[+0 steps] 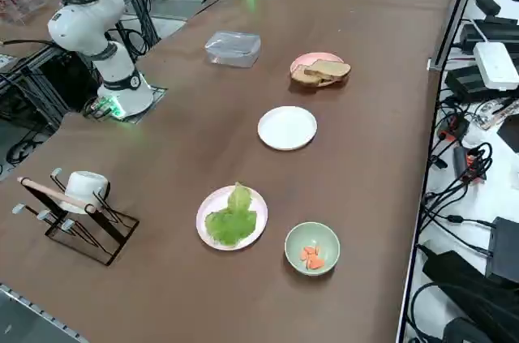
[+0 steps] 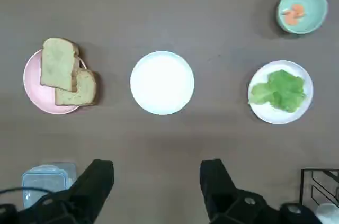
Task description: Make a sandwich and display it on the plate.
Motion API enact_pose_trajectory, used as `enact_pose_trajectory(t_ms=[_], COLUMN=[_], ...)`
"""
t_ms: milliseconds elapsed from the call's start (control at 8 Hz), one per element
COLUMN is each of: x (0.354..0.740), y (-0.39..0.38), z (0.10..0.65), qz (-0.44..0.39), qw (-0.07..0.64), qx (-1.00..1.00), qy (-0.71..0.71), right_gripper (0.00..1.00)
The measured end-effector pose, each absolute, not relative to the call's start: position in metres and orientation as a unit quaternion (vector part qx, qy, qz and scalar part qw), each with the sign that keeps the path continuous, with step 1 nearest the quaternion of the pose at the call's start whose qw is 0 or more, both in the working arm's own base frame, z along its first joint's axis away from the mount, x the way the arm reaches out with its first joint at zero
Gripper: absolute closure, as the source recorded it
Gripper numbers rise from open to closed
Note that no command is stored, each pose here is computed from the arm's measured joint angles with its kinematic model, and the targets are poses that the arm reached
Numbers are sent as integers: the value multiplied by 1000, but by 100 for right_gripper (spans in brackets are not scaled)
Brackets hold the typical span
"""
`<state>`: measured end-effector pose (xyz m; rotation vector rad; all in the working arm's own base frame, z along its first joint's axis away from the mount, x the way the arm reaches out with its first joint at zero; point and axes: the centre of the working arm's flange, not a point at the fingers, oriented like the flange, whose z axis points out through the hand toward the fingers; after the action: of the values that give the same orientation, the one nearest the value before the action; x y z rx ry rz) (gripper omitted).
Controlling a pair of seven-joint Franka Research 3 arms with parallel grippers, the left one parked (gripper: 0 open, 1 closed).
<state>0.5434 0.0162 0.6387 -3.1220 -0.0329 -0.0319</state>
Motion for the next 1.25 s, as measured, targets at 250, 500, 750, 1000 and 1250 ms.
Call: enact_pose_trajectory(t_ms=[250, 500, 750, 1000, 1250], x=[563, 591, 618, 643, 665], y=[55, 88, 116, 137, 144], z=[605, 552, 499, 455, 408], qz=[8, 35, 50, 62, 72], qw=[29, 76, 104, 160, 188], qx=[-999, -995, -989, -972, -957], qy=[-38, -50, -93, -163, -207], right_gripper=[0, 0, 0, 0, 0])
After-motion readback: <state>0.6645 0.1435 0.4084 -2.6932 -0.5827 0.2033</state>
